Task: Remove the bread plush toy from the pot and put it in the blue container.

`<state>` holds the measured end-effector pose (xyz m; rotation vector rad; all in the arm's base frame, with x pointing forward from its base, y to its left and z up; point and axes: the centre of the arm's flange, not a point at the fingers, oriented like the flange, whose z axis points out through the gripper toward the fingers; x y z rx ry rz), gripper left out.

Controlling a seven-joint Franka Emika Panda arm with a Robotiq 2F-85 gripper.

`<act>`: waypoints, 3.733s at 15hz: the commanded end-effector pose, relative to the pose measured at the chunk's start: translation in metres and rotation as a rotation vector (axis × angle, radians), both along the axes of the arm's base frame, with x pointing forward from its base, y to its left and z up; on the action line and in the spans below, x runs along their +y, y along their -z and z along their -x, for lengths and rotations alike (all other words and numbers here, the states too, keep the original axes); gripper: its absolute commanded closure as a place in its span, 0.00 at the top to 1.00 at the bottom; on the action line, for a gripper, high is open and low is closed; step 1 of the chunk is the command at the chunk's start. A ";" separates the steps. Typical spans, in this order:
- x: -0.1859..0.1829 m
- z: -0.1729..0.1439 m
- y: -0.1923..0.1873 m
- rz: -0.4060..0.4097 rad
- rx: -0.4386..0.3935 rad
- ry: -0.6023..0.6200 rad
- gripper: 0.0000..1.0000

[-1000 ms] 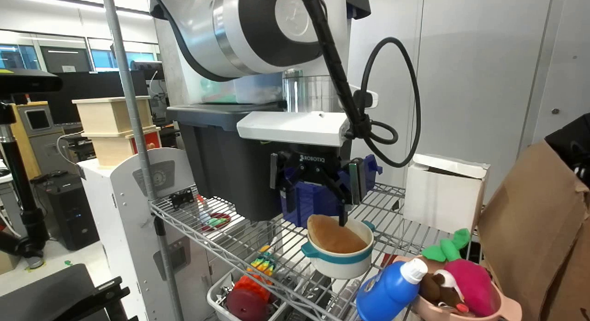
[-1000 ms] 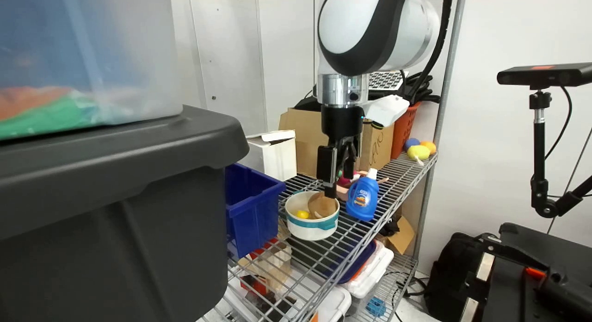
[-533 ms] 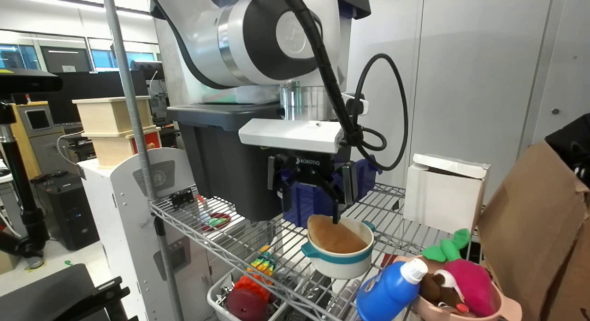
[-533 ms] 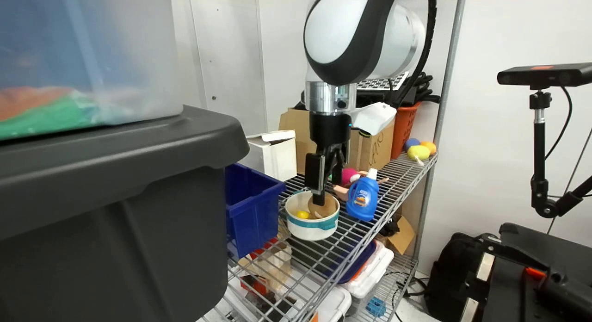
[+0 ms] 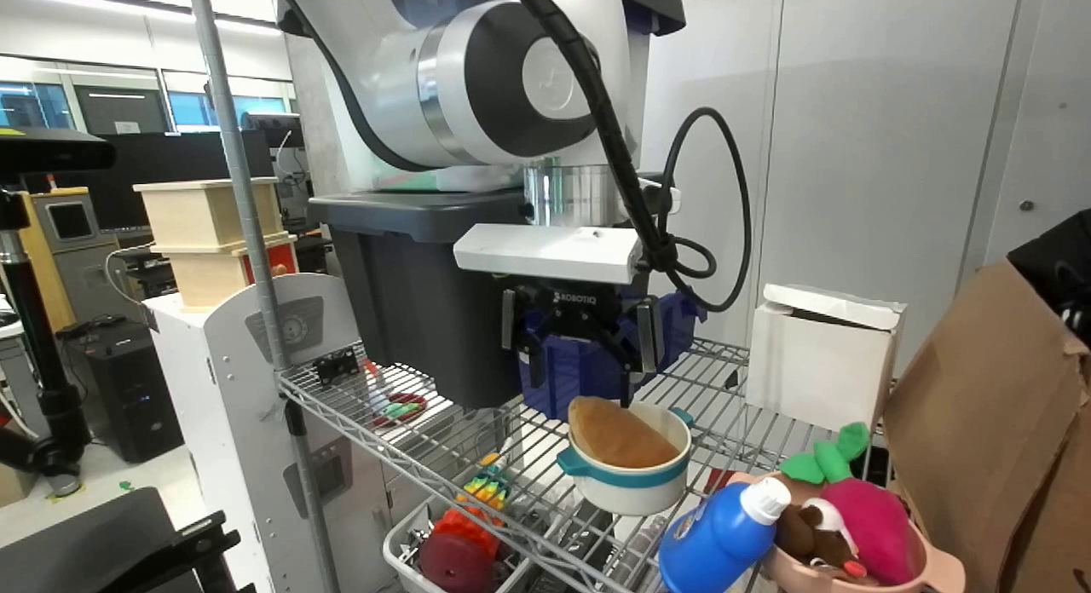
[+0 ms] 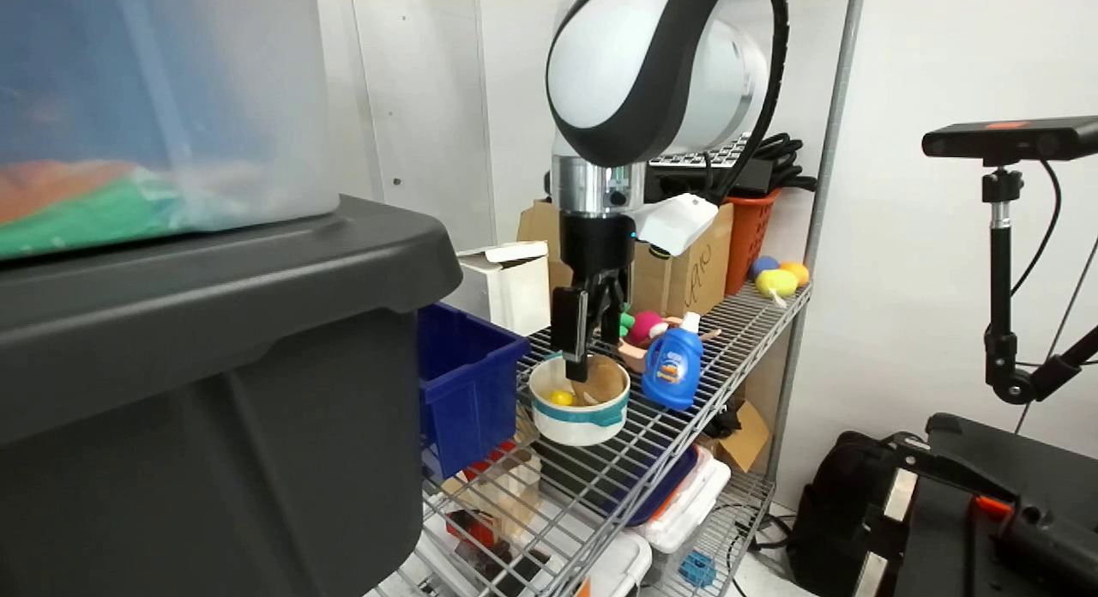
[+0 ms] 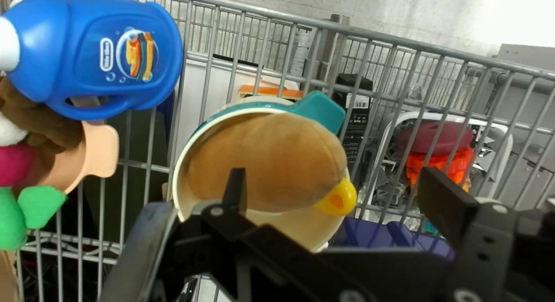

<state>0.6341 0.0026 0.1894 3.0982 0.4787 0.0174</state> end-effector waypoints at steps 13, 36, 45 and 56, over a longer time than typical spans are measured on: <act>-0.023 -0.009 0.024 0.023 0.007 0.001 0.62; -0.030 0.000 -0.074 0.027 -0.094 0.045 0.02; -0.003 0.006 -0.123 0.006 -0.159 0.010 0.02; 0.062 -0.008 -0.128 -0.086 -0.175 -0.087 0.02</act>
